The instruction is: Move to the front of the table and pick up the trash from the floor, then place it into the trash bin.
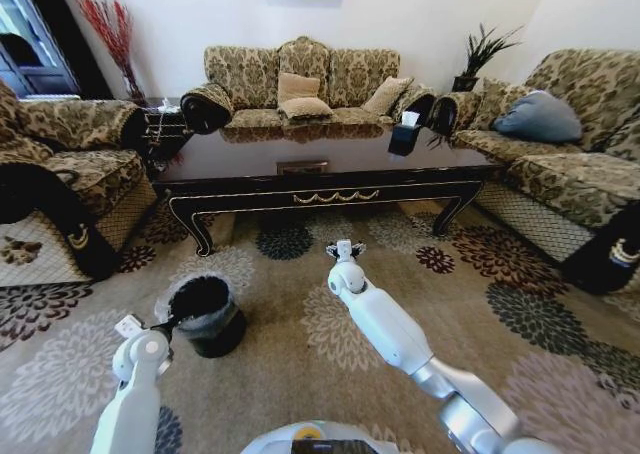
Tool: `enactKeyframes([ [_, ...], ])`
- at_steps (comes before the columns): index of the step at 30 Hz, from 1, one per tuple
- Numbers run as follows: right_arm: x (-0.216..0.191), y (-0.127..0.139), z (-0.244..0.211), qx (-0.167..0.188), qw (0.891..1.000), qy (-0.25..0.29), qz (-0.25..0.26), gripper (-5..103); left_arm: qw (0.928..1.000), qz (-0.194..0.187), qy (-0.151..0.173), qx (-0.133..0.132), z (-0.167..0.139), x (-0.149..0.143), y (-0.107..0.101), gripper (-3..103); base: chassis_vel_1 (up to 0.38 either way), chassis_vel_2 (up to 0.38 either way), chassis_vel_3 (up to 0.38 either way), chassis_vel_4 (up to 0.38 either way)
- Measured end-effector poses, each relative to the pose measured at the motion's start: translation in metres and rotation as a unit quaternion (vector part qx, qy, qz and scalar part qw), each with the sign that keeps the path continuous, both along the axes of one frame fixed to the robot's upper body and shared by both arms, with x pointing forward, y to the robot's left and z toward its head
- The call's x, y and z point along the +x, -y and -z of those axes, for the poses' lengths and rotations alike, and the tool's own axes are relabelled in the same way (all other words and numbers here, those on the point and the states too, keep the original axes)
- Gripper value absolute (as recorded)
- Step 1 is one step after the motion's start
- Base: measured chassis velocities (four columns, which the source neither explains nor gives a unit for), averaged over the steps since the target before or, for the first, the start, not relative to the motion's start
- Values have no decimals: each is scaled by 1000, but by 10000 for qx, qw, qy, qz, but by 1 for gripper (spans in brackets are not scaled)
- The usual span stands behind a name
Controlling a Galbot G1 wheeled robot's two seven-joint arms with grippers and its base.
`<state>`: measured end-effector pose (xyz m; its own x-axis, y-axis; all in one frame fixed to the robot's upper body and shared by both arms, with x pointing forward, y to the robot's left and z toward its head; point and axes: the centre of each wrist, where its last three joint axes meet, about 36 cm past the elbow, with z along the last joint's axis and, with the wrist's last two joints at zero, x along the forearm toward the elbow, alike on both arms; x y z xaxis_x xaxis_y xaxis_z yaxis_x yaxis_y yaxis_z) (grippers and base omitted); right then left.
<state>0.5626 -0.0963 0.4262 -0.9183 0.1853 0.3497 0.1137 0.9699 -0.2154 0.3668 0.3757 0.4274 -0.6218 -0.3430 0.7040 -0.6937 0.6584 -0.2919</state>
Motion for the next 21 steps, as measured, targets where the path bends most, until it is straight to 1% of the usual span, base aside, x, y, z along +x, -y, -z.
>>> enactKeyframes([
  [1,0,0,1,-2,10000,27,-23,100,10000,-2,15,20,-3,-4,-1,37,0,0,0,0],
  [3,0,0,2,-12,10000,74,-50,100,10000,-6,34,47,-7,-8,-2,37,0,0,0,0],
  [5,1,0,4,-39,9998,176,-88,100,9999,-7,101,133,-18,-18,-4,48,0,0,0,0],
  [7,1,3,5,-5,9997,246,-77,100,9991,18,256,330,-38,-34,-3,59,0,0,0,0],
  [8,1,3,5,-5,9997,246,-77,100,9991,18,256,330,-38,-34,-3,59,0,0,0,0],
  [9,1,4,5,33,9995,293,-60,100,9984,57,375,420,-50,-42,0,64,0,0,0,0],
  [10,1,6,5,78,9993,365,-51,100,9976,98,481,484,-60,-48,4,64,0,0,0,0],
  [12,-1,16,6,286,9973,674,-80,100,9940,247,794,709,-89,-68,18,75,0,0,0,0],
  [13,-3,22,6,416,9955,837,-123,100,9922,328,885,818,-97,-77,24,80,0,0,0,0],
  [14,-3,22,6,416,9955,837,-123,100,9922,328,885,818,-97,-77,24,80,0,0,0,0],
  [15,-6,29,6,549,9933,998,-195,100,9901,421,955,944,-102,-86,31,86,0,0,0,0],
  [16,-9,35,5,644,9912,1129,-259,100,9882,486,997,1057,-103,-93,35,86,0,0,0,0],
  [17,-17,46,3,771,9874,1334,-371,100,9839,601,1072,1299,-101,-103,42,91,0,0,0,0],
  [18,-27,58,1,827,9844,1487,-450,100,9783,690,1169,1567,-95,-111,45,96,0,0,0,0],
  [19,-27,58,1,827,9844,1487,-450,100,9783,690,1169,1567,-95,-111,45,96,0,0,0,0],
  [21,-45,80,-1,843,9809,1653,-581,100,9660,760,1357,2064,-84,-120,48,100,0,0,0,0],
])
